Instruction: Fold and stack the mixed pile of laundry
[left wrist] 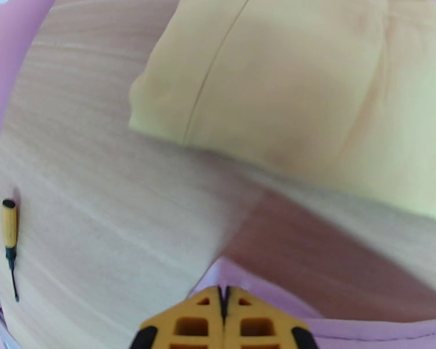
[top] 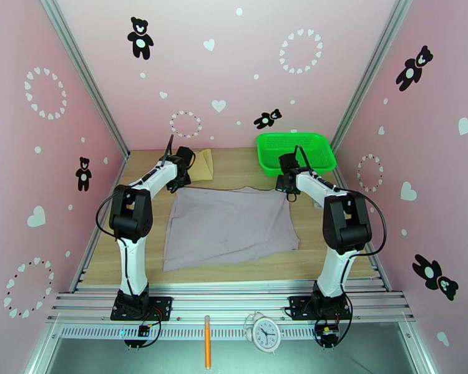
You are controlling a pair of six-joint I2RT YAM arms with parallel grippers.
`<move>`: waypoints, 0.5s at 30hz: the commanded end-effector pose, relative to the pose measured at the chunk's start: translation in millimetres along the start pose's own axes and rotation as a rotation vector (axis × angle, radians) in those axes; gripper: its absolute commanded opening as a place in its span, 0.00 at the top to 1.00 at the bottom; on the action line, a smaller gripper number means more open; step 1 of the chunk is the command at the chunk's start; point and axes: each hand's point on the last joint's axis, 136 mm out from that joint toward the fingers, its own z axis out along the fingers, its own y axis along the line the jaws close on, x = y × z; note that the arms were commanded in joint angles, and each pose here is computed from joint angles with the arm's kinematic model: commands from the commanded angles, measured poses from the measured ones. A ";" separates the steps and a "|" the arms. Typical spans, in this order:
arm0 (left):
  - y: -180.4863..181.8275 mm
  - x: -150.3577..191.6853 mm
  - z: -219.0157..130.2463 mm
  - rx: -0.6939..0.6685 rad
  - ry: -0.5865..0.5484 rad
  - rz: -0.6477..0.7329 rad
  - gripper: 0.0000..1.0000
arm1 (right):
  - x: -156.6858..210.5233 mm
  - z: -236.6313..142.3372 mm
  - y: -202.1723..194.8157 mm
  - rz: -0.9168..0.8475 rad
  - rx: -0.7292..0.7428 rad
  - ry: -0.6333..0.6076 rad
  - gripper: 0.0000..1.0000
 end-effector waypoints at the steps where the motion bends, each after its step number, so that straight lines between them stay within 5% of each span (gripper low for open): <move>1: -15.2 -12.2 17.7 0.024 -0.019 0.003 1.00 | 5.5 18.9 -10.4 0.024 0.059 0.019 0.98; 3: -15.3 -15.9 20.1 0.005 -0.021 0.005 0.94 | 7.2 21.3 -12.5 0.025 0.072 0.021 0.97; 5: -10.8 -19.2 19.2 -0.026 -0.029 0.002 0.68 | 8.0 22.1 -13.5 0.024 0.077 0.020 0.91; 9: 2.5 -20.2 13.3 -0.086 -0.037 -0.007 0.32 | 5.5 18.0 -11.8 0.006 0.066 0.014 0.58; 15: 13.1 -15.8 1.1 -0.100 -0.041 0.002 0.29 | -2.2 -21.7 23.9 -0.158 -0.126 -0.019 0.51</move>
